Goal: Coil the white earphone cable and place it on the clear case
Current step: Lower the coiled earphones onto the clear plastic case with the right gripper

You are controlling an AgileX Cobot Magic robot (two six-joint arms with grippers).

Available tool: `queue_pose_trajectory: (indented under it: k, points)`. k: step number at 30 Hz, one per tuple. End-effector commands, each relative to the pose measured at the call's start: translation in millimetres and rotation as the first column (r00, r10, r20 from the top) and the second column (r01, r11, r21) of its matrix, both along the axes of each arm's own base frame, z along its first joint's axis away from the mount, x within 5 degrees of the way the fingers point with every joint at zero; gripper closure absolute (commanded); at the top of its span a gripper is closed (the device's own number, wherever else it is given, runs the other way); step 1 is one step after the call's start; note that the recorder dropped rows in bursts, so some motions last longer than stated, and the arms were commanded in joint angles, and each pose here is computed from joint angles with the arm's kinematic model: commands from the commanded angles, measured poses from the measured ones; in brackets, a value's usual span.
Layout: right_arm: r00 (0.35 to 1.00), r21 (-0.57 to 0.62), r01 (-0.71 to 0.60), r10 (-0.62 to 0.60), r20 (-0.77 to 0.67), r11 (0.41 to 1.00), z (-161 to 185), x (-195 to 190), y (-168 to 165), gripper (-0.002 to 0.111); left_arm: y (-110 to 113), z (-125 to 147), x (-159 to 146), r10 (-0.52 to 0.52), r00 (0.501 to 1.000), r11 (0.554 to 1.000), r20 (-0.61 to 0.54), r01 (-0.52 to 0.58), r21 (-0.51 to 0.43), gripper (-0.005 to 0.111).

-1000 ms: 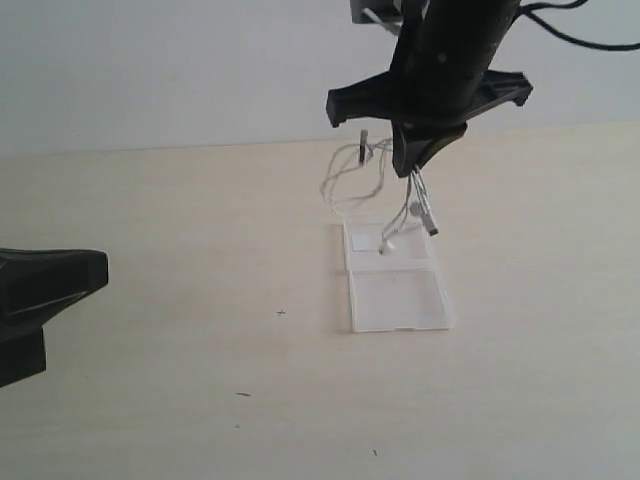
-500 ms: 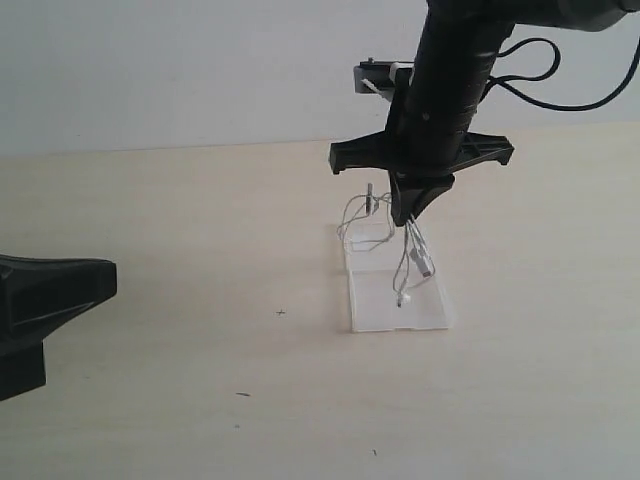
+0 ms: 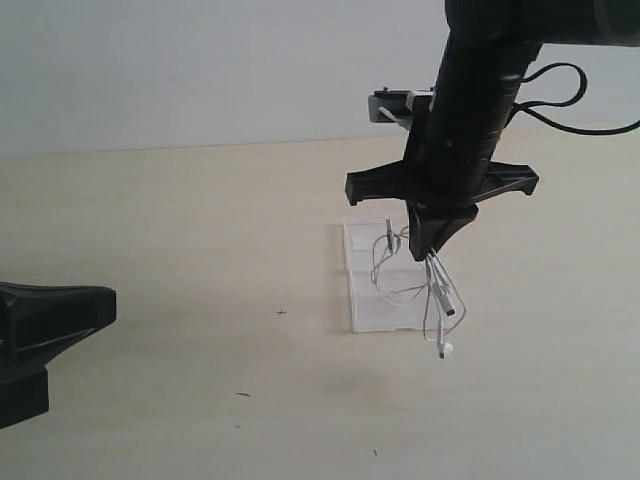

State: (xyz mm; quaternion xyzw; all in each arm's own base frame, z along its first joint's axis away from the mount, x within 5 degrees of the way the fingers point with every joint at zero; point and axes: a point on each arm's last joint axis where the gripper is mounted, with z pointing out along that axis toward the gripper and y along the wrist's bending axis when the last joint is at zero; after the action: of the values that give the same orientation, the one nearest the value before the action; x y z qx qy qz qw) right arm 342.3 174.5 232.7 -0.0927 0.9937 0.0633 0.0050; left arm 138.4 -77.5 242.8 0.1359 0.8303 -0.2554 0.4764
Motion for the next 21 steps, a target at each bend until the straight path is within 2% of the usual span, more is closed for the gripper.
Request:
queue_pose_trajectory:
  k: [1, 5, 13, 21]
  points:
    - [1.0, -0.045, -0.017, 0.017, -0.003, 0.999, -12, 9, -5, 0.108, -1, -1, -1, -0.006, 1.0, 1.0, -0.015, 0.006, -0.012, 0.107]
    - [0.999, -0.008, 0.026, -0.026, -0.02, 1.0, -31, 42, -11, 0.108, -1, -1, -1, -0.006, 1.0, 1.0, -0.015, 0.006, -0.012, 0.107]
    - [0.999, 0.03, 0.017, -0.018, 0.049, 0.999, -35, 78, 1, 0.108, -1, -1, -1, -0.006, 1.0, 1.0, -0.015, 0.006, -0.012, 0.107]
    - [1.0, -0.018, 0.009, -0.009, 0.001, 1.0, -65, 84, 0, 0.108, -2, -1, -2, -0.018, 1.0, 1.0, -0.017, 0.018, -0.014, 0.107]
